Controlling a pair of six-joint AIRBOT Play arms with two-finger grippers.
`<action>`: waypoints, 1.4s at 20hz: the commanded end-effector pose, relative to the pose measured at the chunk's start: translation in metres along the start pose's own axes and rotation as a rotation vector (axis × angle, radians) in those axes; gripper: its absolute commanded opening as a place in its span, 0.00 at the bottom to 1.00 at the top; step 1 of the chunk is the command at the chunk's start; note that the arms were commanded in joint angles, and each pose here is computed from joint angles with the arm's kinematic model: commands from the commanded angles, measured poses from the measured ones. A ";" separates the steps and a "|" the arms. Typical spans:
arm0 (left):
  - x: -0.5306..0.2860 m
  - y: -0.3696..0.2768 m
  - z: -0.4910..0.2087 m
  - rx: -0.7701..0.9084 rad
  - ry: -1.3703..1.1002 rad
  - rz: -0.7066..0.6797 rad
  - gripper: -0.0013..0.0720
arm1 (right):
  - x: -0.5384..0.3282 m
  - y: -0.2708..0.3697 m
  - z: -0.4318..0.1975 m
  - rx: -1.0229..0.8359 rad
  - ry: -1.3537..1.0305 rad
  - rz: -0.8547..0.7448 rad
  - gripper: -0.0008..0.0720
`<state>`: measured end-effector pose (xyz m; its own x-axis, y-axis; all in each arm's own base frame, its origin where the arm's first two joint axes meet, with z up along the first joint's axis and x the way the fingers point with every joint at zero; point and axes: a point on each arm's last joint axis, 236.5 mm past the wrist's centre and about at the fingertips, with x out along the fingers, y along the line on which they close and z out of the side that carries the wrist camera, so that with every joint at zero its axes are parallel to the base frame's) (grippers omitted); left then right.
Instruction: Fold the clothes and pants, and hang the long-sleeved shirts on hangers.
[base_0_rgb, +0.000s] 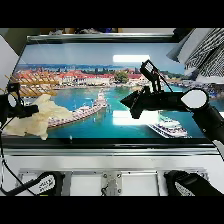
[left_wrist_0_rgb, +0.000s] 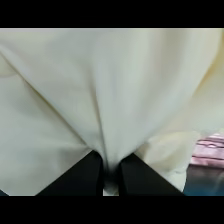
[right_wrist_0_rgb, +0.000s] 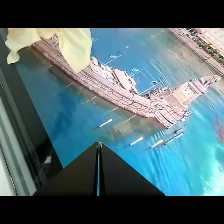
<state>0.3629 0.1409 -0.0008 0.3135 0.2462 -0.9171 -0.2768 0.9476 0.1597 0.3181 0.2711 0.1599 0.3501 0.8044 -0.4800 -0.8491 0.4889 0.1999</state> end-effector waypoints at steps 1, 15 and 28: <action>-0.105 -0.064 0.040 0.058 -0.207 -0.150 0.03 | 0.001 0.000 0.000 0.003 0.000 0.003 0.02; -0.313 -0.381 -0.051 0.493 -0.449 -0.800 0.03 | -0.140 -0.127 0.042 0.214 -0.288 -0.476 0.02; -0.054 -0.359 -0.036 0.045 0.123 -0.579 0.95 | -0.180 -0.165 0.012 0.317 -0.264 -0.591 0.02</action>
<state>0.4116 -0.2583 0.0293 0.4219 -0.3149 -0.8502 0.1856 0.9479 -0.2590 0.4036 0.0484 0.2298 0.8500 0.3985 -0.3446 -0.3377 0.9142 0.2242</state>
